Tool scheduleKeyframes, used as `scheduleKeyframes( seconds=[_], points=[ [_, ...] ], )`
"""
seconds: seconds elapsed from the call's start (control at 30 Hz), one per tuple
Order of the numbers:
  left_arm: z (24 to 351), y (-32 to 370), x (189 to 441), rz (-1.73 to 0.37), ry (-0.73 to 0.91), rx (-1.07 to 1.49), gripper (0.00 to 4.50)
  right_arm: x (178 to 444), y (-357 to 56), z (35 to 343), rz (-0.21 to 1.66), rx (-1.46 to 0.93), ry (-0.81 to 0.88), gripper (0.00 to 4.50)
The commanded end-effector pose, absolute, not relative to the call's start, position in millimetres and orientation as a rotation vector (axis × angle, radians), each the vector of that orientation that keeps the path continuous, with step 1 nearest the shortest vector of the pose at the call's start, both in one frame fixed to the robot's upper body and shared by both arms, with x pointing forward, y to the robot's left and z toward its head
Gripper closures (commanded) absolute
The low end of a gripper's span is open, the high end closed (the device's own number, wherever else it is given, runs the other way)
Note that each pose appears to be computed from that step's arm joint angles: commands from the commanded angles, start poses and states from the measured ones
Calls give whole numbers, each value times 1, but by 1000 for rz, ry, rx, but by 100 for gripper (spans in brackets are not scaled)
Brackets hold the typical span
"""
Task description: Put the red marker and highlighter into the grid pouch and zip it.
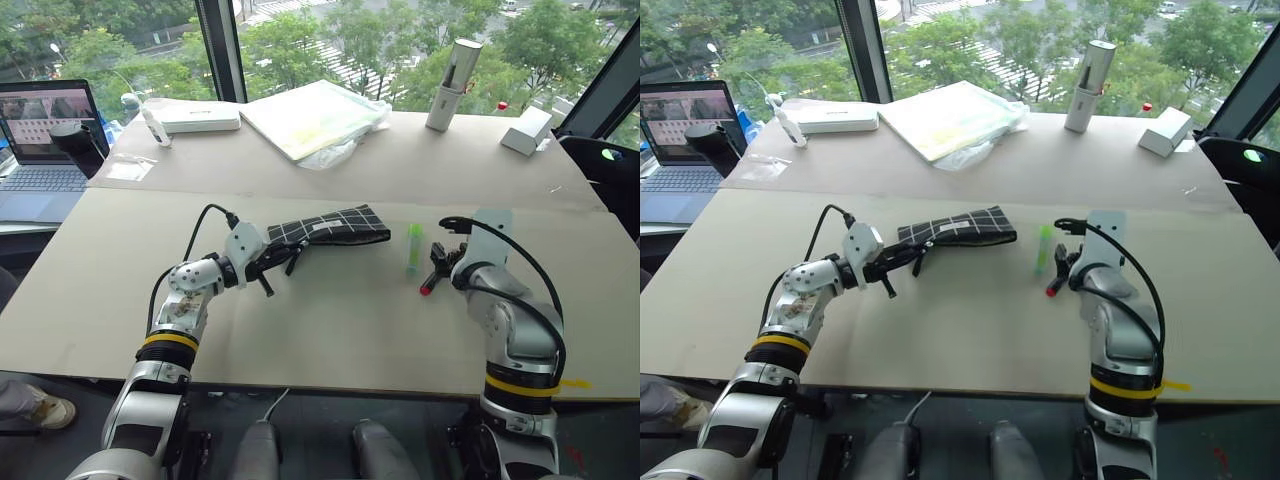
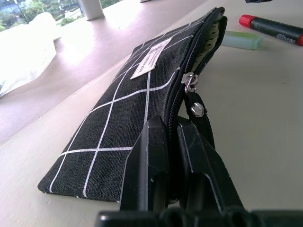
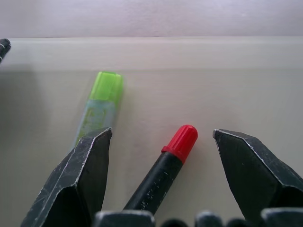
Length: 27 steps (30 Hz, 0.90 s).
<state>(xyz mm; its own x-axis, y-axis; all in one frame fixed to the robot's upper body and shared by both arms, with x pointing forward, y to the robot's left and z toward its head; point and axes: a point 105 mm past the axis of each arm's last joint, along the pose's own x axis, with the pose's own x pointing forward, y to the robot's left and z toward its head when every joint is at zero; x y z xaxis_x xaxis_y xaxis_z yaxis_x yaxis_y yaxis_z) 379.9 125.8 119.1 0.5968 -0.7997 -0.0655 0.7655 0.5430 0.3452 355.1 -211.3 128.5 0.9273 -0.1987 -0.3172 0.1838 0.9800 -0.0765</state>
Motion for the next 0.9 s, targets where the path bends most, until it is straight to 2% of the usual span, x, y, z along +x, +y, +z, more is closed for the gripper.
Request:
scheduleKeyframes(
  seconds=[0.03,0.37,0.63,0.77,0.9],
  points=[
    [127,125,380,-921,-139,343,450,351,-218,134,-249,-73,298,69],
    [127,127,380,-909,-137,337,450,344,-197,101,-236,17,394,69],
    [127,128,380,-903,-137,336,450,331,-205,87,-306,28,456,69],
    [129,128,380,-902,-140,336,450,325,-205,81,-319,36,475,169],
    [129,128,380,-903,-139,335,450,325,-210,83,-338,43,469,307]
  ],
)
